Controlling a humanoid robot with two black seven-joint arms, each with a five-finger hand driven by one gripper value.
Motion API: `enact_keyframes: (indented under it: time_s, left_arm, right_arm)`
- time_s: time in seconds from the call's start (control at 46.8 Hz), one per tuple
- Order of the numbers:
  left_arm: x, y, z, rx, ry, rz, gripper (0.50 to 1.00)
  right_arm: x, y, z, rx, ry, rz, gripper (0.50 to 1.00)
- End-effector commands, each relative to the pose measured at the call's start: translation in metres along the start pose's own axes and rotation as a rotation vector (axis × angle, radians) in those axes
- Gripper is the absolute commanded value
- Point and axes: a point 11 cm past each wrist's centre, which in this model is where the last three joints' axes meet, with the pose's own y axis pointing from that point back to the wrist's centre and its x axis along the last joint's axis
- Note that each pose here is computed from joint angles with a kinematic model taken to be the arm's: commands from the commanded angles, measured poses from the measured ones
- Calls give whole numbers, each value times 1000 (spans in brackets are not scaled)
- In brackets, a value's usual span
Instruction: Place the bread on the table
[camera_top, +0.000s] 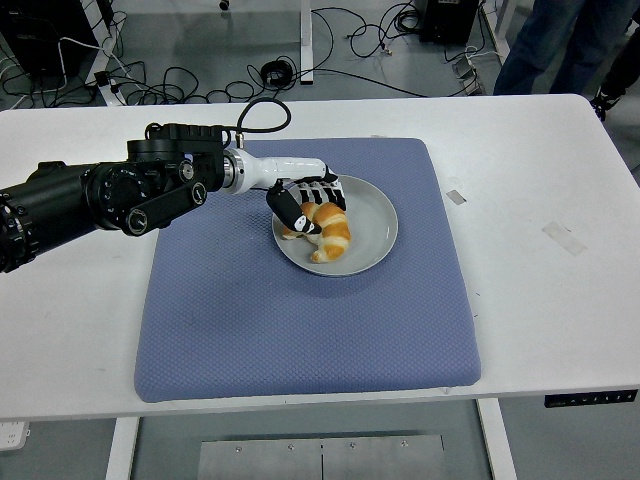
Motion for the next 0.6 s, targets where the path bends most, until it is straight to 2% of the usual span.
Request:
enact_keyframes:
  time_s: [0.0, 0.192, 0.363, 0.577]
  left_arm:
    - [4, 1, -1, 0, -2, 11, 500]
    - [32, 10, -1, -4, -11, 73, 500]
    - [53, 22, -14, 23, -14, 124, 500]
    - [62, 44, -47, 83, 5, 166, 500]
  right_arm:
    - [0, 0, 0, 0, 0, 0, 1000]
    - [0, 0, 0, 0, 0, 0, 1000]
    - [0, 0, 0, 0, 1, 0, 1000]
    - [0, 0, 0, 0, 0, 0, 1000]
